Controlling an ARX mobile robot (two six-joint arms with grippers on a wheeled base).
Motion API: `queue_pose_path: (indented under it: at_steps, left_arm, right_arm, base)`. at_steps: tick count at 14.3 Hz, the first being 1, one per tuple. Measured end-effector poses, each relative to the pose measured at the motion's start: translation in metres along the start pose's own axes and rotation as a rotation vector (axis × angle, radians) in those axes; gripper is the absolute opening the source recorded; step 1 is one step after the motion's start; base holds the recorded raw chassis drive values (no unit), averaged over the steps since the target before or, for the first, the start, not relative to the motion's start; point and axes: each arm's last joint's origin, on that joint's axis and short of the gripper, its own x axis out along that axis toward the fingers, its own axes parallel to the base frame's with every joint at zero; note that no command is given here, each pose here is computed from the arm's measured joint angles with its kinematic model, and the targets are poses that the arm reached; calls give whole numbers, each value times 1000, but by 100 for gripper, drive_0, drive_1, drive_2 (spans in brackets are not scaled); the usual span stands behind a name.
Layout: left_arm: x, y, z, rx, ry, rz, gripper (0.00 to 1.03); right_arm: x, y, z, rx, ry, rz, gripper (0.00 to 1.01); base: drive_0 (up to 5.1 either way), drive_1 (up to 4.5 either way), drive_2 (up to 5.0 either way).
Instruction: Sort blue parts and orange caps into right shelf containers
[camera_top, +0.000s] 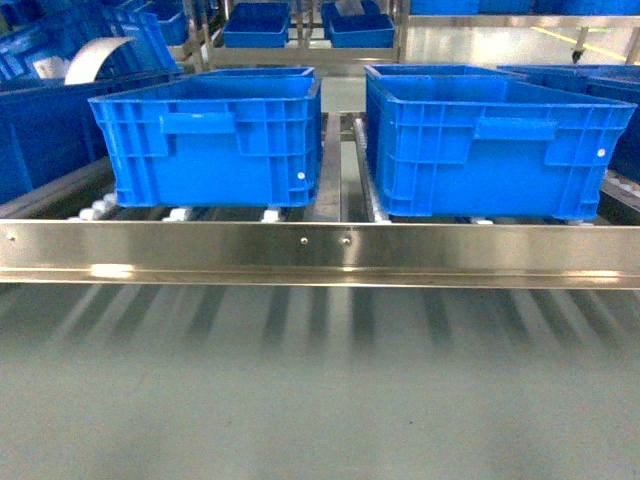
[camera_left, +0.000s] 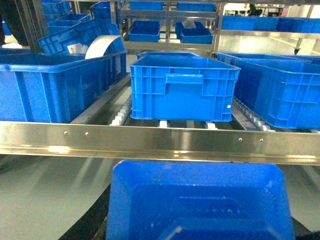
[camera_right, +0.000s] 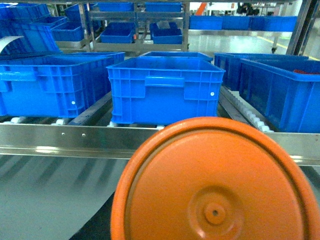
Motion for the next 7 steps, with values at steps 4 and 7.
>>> queue_pose_path:
  at_steps: [4, 7]
  left_arm:
    - [0, 0, 0, 0, 0, -1, 44]
    - [0, 0, 0, 0, -1, 0, 44]
  right_arm:
    - [0, 0, 0, -1, -2, 1, 44]
    - [0, 0, 0, -1, -2, 0, 44]
  base:
    - [0, 0, 0]
    - [0, 0, 0]
